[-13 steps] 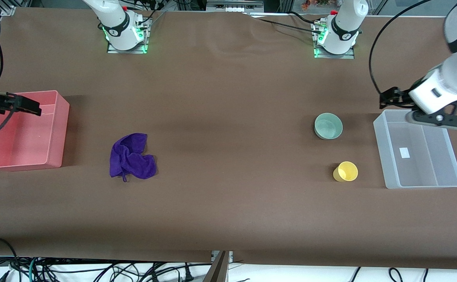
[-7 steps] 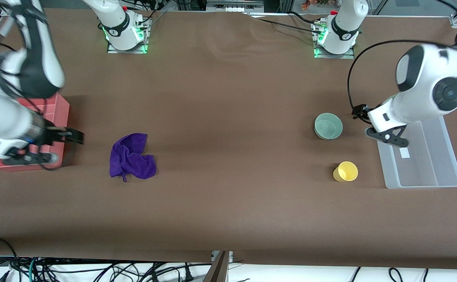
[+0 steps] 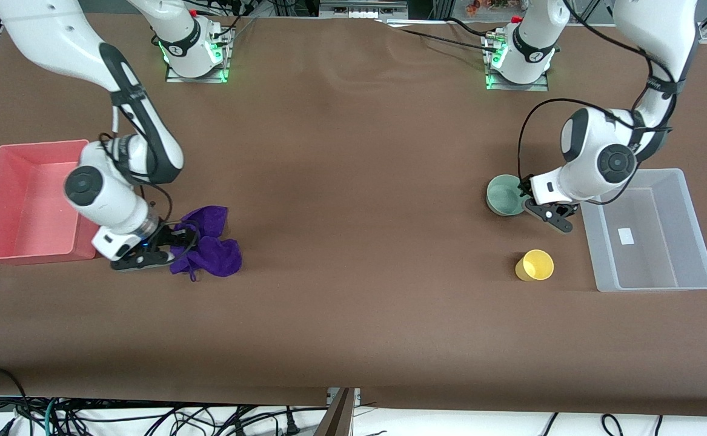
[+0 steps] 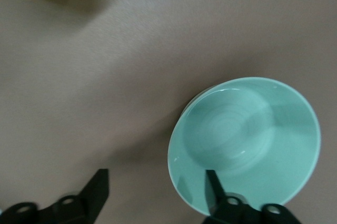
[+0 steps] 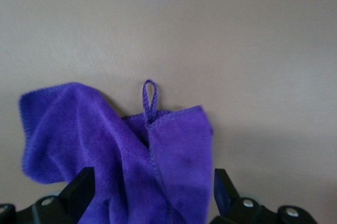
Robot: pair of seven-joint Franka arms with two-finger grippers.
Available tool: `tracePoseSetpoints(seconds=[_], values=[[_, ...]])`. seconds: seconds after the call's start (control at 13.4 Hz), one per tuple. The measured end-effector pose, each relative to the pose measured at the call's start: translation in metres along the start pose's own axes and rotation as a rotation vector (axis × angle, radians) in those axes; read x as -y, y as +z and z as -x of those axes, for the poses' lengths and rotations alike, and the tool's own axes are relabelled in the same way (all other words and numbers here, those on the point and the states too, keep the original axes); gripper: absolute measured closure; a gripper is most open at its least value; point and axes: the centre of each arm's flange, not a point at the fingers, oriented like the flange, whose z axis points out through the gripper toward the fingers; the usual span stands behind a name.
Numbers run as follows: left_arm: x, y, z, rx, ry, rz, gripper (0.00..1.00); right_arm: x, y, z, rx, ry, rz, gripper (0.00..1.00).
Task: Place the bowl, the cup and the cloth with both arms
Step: 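Reach the right gripper to the purple cloth while the left gripper reaches the bowl, then lift the cloth into the pink bin while the left gripper carries the bowl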
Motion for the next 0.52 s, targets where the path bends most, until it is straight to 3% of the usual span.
tracePoseSetpoints(seconds=[0.22,0.37,0.45,0.52], values=[[0.0,0.013,-0.002,0.001,0.014,0.002,0.6,0.005,0.023,0.015,-0.039,-0.004,-0.01,0.0],[-0.001,0.015,-0.002,0.003,0.021,0.003,0.8,0.007,0.03,0.021,-0.055,-0.006,-0.013,0.18],[-0.002,0.014,-0.004,0.0,0.025,0.002,0.91,0.007,0.031,0.022,-0.057,-0.007,-0.013,0.32],[-0.003,0.01,-0.005,-0.004,0.032,-0.001,0.96,0.007,0.029,0.02,-0.063,-0.008,-0.013,0.44]])
